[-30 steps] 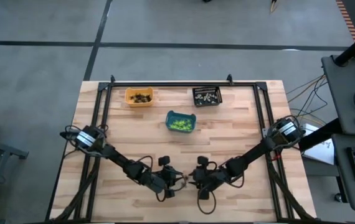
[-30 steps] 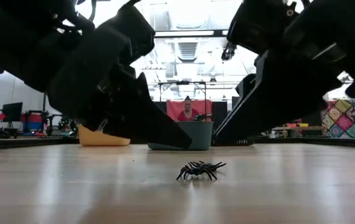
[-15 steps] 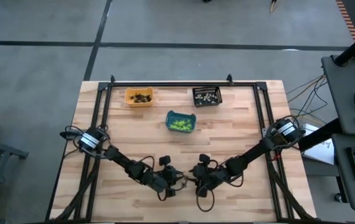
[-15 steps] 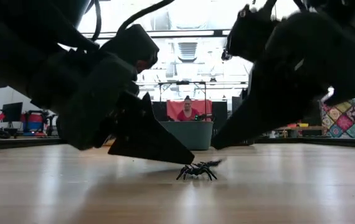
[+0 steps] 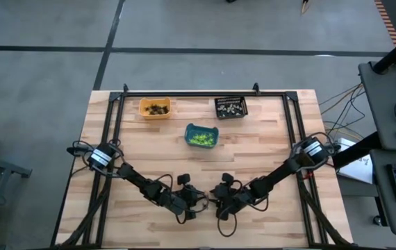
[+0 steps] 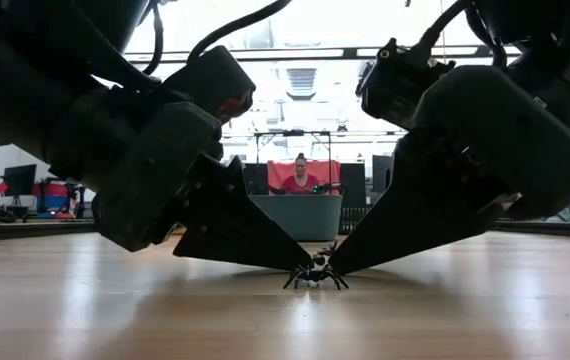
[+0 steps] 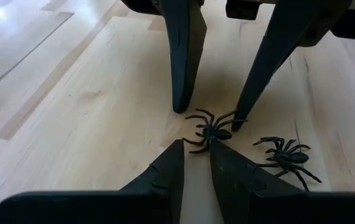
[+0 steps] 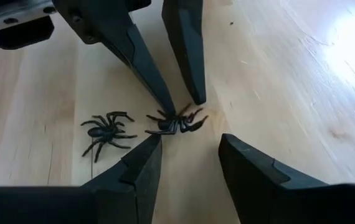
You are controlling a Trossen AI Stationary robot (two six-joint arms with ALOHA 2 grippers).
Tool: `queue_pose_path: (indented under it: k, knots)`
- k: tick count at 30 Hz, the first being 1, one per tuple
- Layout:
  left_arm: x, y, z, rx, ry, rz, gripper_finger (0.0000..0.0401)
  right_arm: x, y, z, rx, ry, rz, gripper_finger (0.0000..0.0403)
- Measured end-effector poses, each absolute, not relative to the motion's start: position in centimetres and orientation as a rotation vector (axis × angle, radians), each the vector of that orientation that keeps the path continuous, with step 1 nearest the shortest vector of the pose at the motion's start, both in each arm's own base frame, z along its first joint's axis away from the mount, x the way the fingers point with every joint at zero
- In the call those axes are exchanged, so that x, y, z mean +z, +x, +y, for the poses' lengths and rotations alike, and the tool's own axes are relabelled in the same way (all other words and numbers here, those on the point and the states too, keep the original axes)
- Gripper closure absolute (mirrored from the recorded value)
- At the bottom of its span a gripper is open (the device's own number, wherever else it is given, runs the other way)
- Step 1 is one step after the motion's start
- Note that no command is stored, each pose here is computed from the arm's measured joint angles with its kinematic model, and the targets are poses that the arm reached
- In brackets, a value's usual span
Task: Sort Halloween decoration
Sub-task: Put the black spider toy into the yellow bin
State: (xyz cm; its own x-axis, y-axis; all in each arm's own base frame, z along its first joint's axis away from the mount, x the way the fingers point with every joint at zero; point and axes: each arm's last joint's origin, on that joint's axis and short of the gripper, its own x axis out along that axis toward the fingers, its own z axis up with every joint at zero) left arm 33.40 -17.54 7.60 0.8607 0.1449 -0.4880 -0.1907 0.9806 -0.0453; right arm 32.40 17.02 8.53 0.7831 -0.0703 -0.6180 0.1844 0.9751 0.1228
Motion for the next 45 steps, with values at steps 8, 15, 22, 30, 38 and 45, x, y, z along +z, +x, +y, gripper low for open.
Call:
queue_pose_path:
  k: [8, 15, 22, 30, 38, 45]
  knots:
    - [7.6, 33.4, -17.5, 0.181, -0.11, 0.504, 0.034, 8.7, 32.6, 17.1, -0.096, 0.093, 0.647, 0.0248]
    - [7.6, 33.4, -17.5, 0.181, -0.109, 0.504, 0.034, 9.0, 32.9, 17.3, -0.042, -0.062, 0.642, 0.0267]
    - [7.6, 33.4, -17.5, 0.181, -0.111, 0.503, 0.034, 9.2, 33.3, 17.3, -0.022, -0.121, 0.635, 0.03]
    - [7.6, 33.4, -17.5, 0.183, -0.122, 0.5, 0.034, 9.3, 33.3, 17.4, -0.011, -0.146, 0.635, 0.0363]
    - [7.9, 33.5, -17.7, 0.175, -0.109, 0.51, 0.034, 9.7, 33.7, 17.7, 0.027, -0.165, 0.628, 0.0394]
    - [8.7, 32.4, -17.7, 0.196, -0.068, 0.588, 0.034, 9.9, 33.8, 17.7, 0.02, -0.142, 0.622, 0.0394]
